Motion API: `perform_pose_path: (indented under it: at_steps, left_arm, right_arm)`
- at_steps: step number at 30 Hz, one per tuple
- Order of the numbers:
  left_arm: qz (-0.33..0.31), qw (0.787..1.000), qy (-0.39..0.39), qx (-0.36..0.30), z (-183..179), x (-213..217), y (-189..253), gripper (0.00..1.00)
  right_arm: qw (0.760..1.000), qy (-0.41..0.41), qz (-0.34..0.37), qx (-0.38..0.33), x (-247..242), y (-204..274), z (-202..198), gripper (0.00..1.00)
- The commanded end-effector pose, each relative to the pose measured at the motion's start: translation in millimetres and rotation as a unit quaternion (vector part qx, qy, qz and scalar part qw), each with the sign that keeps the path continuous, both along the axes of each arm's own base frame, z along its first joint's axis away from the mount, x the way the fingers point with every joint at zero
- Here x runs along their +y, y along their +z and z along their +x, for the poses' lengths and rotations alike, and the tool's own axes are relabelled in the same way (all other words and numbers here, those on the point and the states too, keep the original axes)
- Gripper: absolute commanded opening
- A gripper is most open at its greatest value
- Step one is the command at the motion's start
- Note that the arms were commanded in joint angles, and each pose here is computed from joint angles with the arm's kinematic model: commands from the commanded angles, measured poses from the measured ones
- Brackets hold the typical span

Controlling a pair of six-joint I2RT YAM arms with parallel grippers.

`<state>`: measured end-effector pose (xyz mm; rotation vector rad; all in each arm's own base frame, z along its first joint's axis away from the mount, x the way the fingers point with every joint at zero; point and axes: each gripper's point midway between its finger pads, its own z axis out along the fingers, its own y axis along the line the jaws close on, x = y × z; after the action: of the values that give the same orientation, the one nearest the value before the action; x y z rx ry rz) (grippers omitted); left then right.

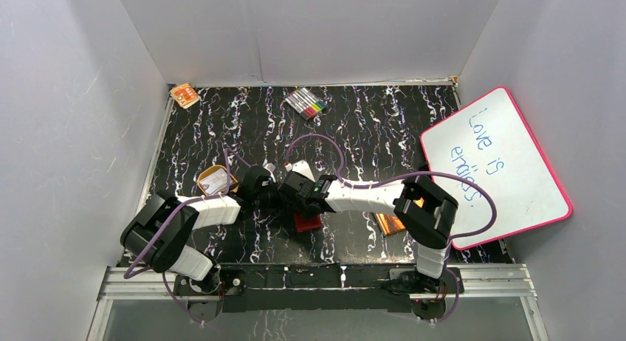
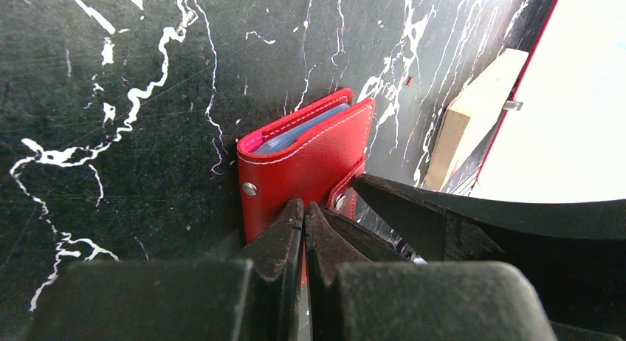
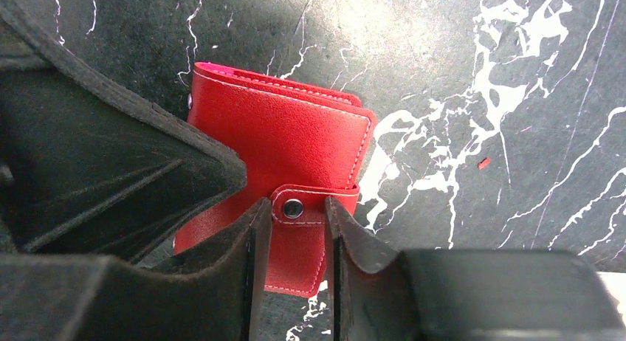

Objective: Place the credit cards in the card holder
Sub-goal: Open the card holder at the center of the board.

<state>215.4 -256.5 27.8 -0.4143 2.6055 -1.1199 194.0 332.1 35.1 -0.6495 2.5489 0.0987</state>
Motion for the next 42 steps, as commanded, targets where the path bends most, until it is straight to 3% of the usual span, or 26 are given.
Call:
perform_pose_path:
  at_steps: [1,13,18,34,42]
  left_arm:
    - [0.028,0.999,-0.007,0.031,-18,11,-19,0.00]
    - [0.042,0.998,-0.005,0.042,-20,15,-27,0.00]
    - [0.050,0.998,-0.005,0.045,-21,17,-30,0.00]
    - [0.068,0.996,-0.008,0.057,-24,21,-42,0.00]
    - [0.049,0.998,-0.017,0.043,-16,12,-25,0.00]
  right_arm:
    - [1.000,-0.009,-0.021,-0.017,-8,1,7,0.36]
    - [1.000,-0.014,-0.009,-0.024,-9,9,7,0.18]
    - [1.000,-0.019,0.002,-0.018,-8,12,4,0.00]
    - [0.998,-0.046,0.051,-0.010,-7,33,0,0.00]
    - [0.987,-0.093,0.127,0.011,-24,52,4,0.00]
